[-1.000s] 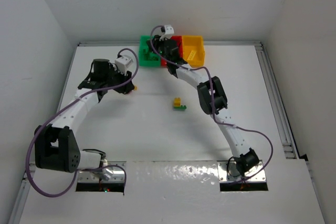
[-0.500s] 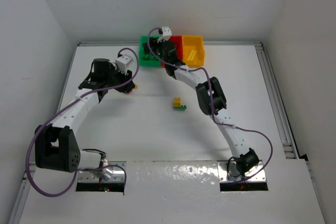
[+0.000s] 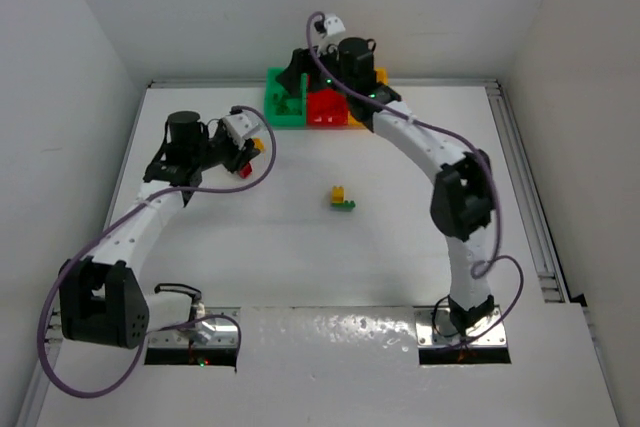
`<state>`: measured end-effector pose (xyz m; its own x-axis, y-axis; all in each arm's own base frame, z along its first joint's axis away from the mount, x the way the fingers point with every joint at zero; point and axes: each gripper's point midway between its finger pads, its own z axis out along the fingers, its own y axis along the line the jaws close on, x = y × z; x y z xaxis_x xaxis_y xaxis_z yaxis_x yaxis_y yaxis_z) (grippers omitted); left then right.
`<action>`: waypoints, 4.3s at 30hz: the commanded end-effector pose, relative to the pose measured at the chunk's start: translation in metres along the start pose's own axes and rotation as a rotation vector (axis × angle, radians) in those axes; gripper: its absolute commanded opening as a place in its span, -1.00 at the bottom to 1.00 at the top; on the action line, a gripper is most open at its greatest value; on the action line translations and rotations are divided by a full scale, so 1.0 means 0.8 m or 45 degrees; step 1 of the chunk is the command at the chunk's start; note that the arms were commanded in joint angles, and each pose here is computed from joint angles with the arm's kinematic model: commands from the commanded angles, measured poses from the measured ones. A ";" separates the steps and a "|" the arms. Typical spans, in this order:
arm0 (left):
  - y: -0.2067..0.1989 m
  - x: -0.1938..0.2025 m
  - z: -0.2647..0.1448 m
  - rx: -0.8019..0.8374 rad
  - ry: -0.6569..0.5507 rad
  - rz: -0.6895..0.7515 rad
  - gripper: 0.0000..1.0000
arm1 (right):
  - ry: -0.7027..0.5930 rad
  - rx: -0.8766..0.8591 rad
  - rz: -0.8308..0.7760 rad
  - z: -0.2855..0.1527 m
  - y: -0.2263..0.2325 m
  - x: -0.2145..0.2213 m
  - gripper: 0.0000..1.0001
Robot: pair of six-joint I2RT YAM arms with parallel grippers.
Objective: Sort the legos into containers by color
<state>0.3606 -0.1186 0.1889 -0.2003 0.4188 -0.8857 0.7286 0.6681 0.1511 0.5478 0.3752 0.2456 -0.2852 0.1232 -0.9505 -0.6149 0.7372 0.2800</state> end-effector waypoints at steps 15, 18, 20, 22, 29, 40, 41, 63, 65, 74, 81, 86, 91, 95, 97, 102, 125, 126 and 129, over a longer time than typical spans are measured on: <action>-0.053 -0.144 -0.014 0.448 -0.498 0.355 -1.00 | 0.033 -0.556 -0.820 -0.233 0.091 0.026 0.83; -0.068 -0.138 -0.015 0.510 -0.477 0.373 -1.00 | 0.061 -0.612 -0.921 -0.234 0.108 0.033 0.80; -0.079 -0.137 -0.017 0.554 -0.470 0.354 -1.00 | 0.070 -0.641 -0.964 -0.230 0.119 0.039 0.80; -0.092 -0.136 -0.017 0.578 -0.455 0.342 -1.00 | 0.064 -0.678 -0.964 -0.227 0.129 0.041 0.81; -0.123 -0.132 -0.027 0.666 -0.422 0.272 -1.00 | 0.105 -0.806 -0.966 -0.211 0.160 0.069 0.73; -0.126 -0.142 -0.034 0.680 -0.444 0.299 -1.00 | 0.187 -0.855 -0.907 -0.208 0.171 0.084 0.10; -0.128 -0.141 -0.035 0.684 -0.437 0.302 -1.00 | 0.186 -0.860 -0.901 -0.208 0.173 0.082 -0.08; -0.020 -0.091 0.005 -0.078 -0.129 -0.387 1.00 | 0.172 0.142 -0.227 -0.134 -0.086 0.034 -1.00; -0.007 -0.071 0.006 -0.180 -0.079 -0.437 1.00 | 0.094 0.442 -0.198 -0.120 -0.140 -0.010 -1.00; 0.002 -0.044 -0.004 -0.295 -0.004 -0.442 1.00 | 0.028 0.826 -0.059 -0.050 -0.288 0.001 -1.00; 0.003 -0.025 -0.007 -0.338 0.035 -0.443 1.00 | 0.043 0.886 -0.008 -0.037 -0.322 0.049 -1.00; -0.001 -0.020 -0.005 -0.319 0.039 -0.440 1.00 | 0.052 0.867 -0.009 -0.038 -0.320 0.054 -0.56; -0.009 -0.020 -0.002 -0.265 0.038 -0.405 1.00 | 0.046 0.896 -0.033 -0.044 -0.323 0.048 0.11; -0.014 -0.022 -0.002 -0.221 0.036 -0.370 1.00 | 0.036 0.868 -0.063 -0.049 -0.315 0.034 0.37; -0.018 -0.024 -0.001 -0.190 0.032 -0.342 1.00 | 0.033 0.853 -0.079 -0.051 -0.310 0.028 0.44; -0.049 -0.033 0.003 0.015 -0.003 -0.251 0.69 | 0.023 0.771 -0.136 -0.072 -0.280 -0.008 0.47; -0.203 -0.028 0.196 0.074 0.469 -0.465 0.89 | 0.252 0.826 0.075 -0.391 -0.154 0.156 0.40; -0.220 -0.027 0.199 0.067 0.470 -0.430 0.88 | 0.245 0.844 0.090 -0.394 -0.155 0.158 0.39; -0.218 -0.006 0.210 -0.055 0.506 -0.444 0.80 | 0.249 0.864 0.086 -0.404 -0.156 0.162 0.38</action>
<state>0.3339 -0.3300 0.0934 -0.6460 0.4401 -0.6237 0.6471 0.7492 -0.1415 0.3438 0.0894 0.1104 -0.5412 0.0446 -0.8397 -0.0738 0.9922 0.1003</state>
